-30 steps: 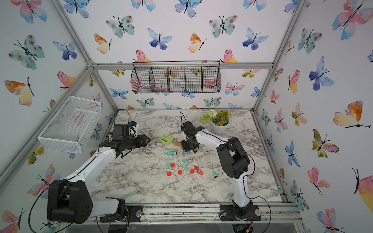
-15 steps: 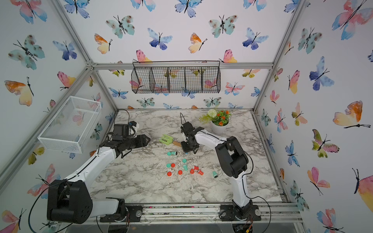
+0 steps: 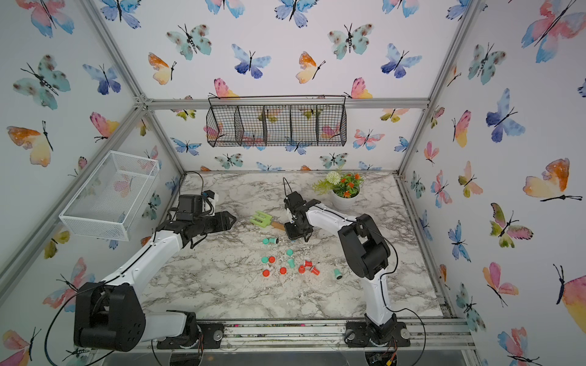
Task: Close the stamp cap
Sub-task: Close the cover of the stamp.
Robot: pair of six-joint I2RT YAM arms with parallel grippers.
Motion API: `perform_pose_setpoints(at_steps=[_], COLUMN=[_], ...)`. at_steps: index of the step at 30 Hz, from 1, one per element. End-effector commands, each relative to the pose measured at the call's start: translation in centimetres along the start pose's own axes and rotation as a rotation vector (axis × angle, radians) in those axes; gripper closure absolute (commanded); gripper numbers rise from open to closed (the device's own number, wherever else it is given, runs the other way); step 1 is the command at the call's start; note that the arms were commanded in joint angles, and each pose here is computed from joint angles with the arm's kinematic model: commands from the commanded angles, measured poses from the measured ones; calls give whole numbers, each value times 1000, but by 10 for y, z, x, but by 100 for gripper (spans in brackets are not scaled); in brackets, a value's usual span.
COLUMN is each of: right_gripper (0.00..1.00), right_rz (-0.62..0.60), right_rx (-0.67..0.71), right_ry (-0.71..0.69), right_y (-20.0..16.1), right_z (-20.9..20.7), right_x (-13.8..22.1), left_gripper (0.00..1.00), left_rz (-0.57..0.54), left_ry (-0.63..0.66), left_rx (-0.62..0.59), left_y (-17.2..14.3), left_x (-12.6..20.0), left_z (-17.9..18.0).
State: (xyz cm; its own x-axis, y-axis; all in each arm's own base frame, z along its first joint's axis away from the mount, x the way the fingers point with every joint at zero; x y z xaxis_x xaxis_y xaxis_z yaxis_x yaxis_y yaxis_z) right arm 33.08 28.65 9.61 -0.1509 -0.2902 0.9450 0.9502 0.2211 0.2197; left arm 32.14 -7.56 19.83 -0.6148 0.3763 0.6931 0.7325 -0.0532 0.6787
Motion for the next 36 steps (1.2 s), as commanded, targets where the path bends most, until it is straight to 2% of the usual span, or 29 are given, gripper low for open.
perform_pose_setpoints(at_steps=[1, 22, 28, 36], right_gripper=[99, 99, 99, 99], right_rz=[39, 55, 47, 75], right_rx=[8, 8, 24, 50], right_ry=[-22, -41, -123, -298], right_y=[-8, -13, -16, -30], right_z=[-2, -5, -12, -32], right_x=[-2, -17, -15, -5], left_gripper=[35, 35, 35, 35], left_rz=[-20, -20, -18, -16], left_ry=[5, 9, 9, 7], left_rx=[-11, -12, -12, -11], left_y=[4, 3, 3, 3], left_x=[4, 5, 4, 4], left_z=[1, 1, 1, 1])
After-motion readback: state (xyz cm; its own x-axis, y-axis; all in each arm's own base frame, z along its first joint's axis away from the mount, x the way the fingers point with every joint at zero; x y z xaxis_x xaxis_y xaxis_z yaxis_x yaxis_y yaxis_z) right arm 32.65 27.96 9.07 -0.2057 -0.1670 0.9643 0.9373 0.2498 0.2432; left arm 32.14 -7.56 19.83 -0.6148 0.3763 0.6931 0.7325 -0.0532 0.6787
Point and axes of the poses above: each gripper's point midway between its finger pads, its own x axis back along the fingers, its own z axis along the line the jaws close on, y = z × x, the point moved 6 cm from there along x, back along the fingers, and after that the axes turned 13 degrees about -x, right-handed, at the moved point
